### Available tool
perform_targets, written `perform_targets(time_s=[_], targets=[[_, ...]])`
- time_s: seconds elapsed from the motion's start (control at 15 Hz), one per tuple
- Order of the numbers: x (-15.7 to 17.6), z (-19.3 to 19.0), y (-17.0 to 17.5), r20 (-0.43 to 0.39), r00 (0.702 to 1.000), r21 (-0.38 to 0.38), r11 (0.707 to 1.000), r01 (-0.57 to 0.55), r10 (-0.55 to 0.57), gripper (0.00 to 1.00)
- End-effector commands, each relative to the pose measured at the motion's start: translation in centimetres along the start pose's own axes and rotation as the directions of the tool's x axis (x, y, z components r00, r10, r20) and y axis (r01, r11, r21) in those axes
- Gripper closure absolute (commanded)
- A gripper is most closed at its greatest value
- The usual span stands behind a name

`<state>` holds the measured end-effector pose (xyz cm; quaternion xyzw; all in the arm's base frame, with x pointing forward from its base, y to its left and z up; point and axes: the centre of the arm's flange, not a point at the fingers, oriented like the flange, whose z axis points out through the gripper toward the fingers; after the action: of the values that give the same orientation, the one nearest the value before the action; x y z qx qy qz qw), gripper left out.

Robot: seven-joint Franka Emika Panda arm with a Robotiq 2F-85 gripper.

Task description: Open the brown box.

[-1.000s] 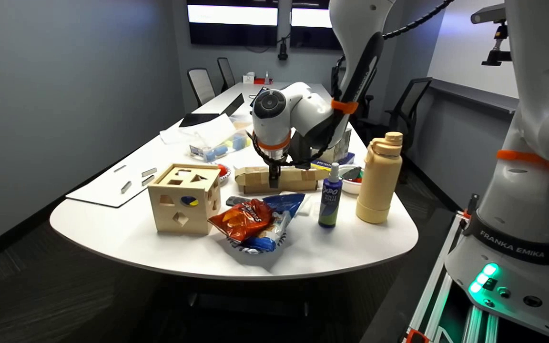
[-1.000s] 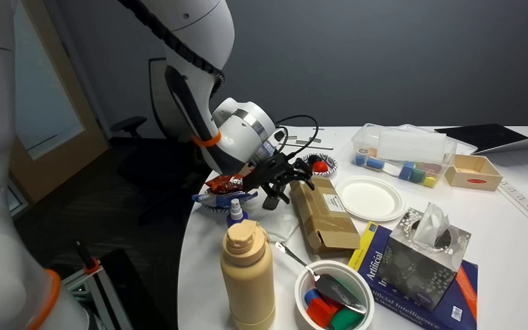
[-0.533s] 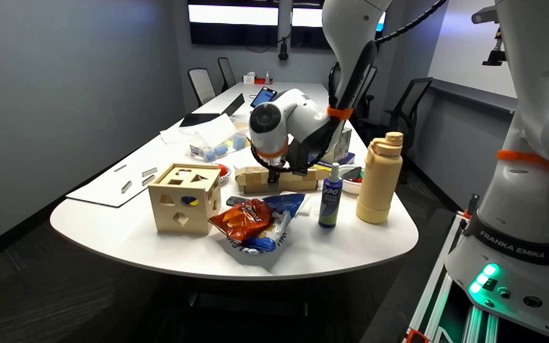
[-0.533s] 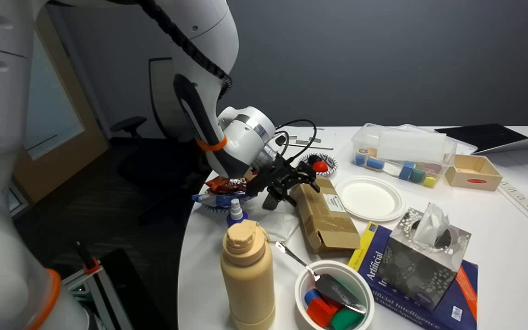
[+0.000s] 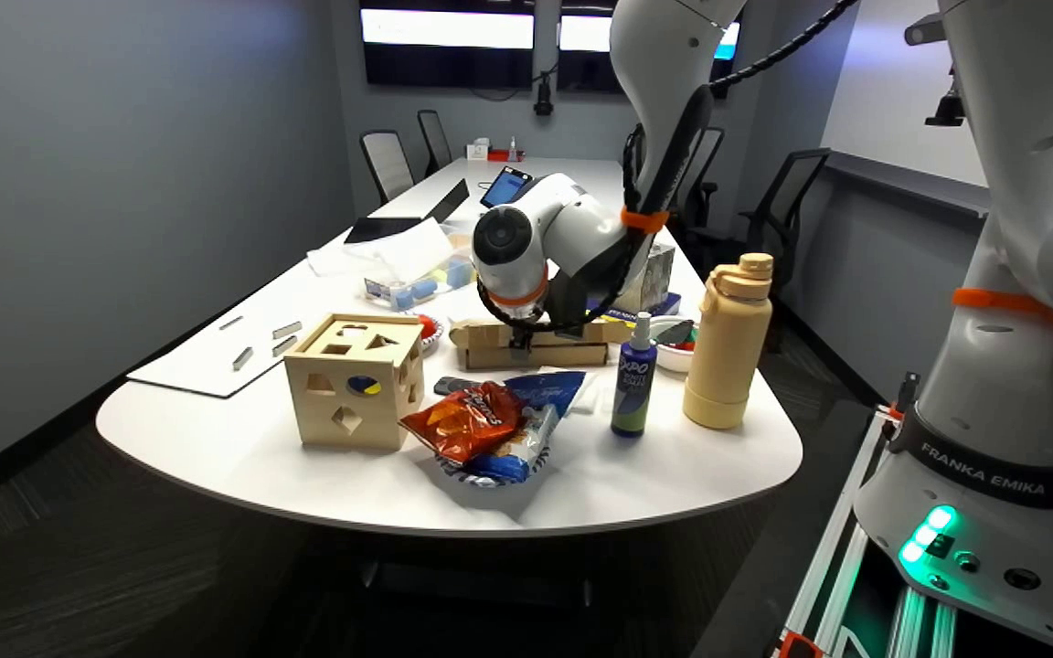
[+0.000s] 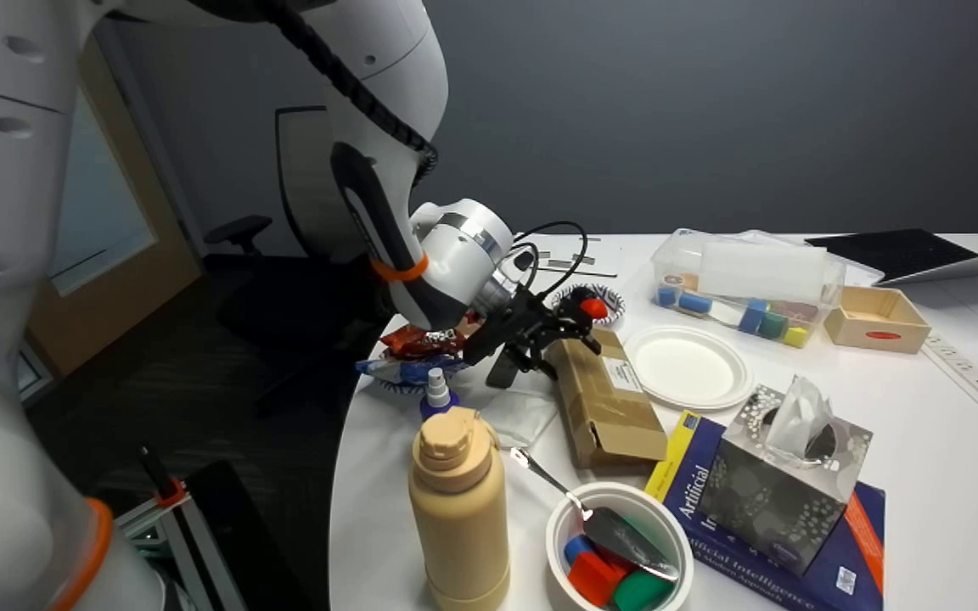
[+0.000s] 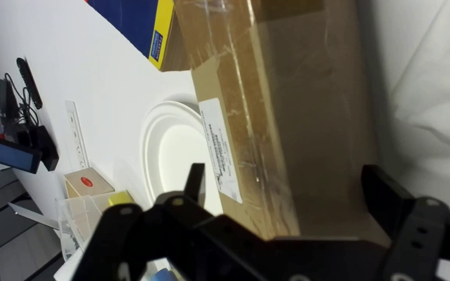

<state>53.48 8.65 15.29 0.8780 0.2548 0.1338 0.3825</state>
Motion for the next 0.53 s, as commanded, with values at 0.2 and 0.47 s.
perform_targets(time_s=[0.2, 0.47], targets=[[-0.6, -0.6, 0.8, -0.039, 0.998, -0.062, 0.997, -0.043, 0.041, 0.00], [-0.7, -1.0, 1.5, -0.047, 0.997, -0.083, 0.995, -0.064, 0.060, 0.00]])
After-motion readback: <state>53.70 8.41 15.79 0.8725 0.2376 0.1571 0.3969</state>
